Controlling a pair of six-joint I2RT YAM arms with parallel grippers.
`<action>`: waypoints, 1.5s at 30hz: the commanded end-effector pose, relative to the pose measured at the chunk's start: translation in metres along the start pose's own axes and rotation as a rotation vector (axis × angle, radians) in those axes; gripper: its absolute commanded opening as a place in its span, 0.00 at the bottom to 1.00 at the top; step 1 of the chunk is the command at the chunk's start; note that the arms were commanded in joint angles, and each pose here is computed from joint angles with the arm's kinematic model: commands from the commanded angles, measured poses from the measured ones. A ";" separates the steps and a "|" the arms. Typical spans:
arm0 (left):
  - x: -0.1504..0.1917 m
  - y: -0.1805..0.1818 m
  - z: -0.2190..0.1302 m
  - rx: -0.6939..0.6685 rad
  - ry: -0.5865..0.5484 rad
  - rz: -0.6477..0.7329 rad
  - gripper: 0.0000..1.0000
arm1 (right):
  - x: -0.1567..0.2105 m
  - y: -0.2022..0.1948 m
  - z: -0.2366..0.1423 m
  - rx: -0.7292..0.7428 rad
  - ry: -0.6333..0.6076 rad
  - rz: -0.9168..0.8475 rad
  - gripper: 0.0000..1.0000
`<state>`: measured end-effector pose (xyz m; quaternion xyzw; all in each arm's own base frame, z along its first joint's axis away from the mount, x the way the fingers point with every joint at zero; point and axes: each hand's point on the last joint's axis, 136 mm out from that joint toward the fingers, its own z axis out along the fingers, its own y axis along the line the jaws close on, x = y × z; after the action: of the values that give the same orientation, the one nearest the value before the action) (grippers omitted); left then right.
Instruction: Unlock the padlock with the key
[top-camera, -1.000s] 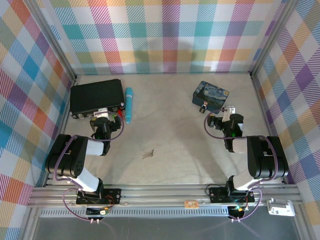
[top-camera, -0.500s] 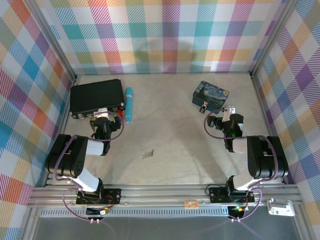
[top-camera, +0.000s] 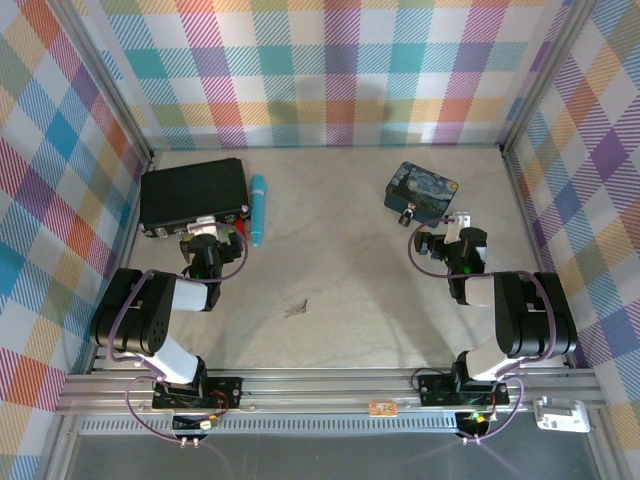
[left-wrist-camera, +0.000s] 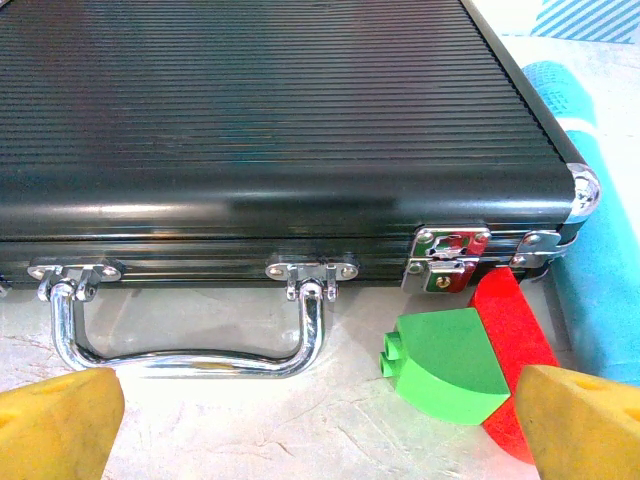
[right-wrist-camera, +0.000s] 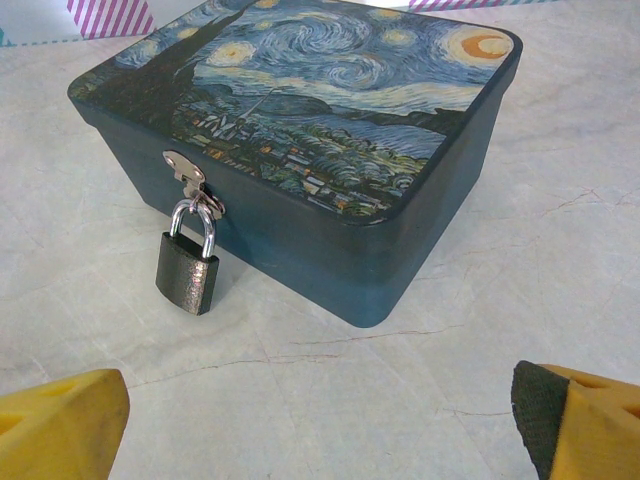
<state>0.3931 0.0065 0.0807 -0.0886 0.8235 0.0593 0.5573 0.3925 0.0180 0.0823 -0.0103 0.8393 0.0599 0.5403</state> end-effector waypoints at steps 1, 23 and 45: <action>-0.008 0.000 -0.001 0.010 -0.029 0.000 1.00 | -0.020 0.008 -0.001 -0.032 -0.026 -0.018 0.99; -0.106 -0.053 -0.004 -0.012 0.406 -0.446 1.00 | -0.077 -0.048 0.023 0.060 0.393 0.644 0.99; -0.059 -0.176 -0.048 0.331 0.643 -0.397 1.00 | -0.044 -0.014 0.114 -0.051 0.617 0.463 0.80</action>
<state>0.4056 -0.1500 0.1372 -0.1841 0.9310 -0.1592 0.2719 0.5195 -0.0049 0.0798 0.1861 0.9295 0.1884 0.2566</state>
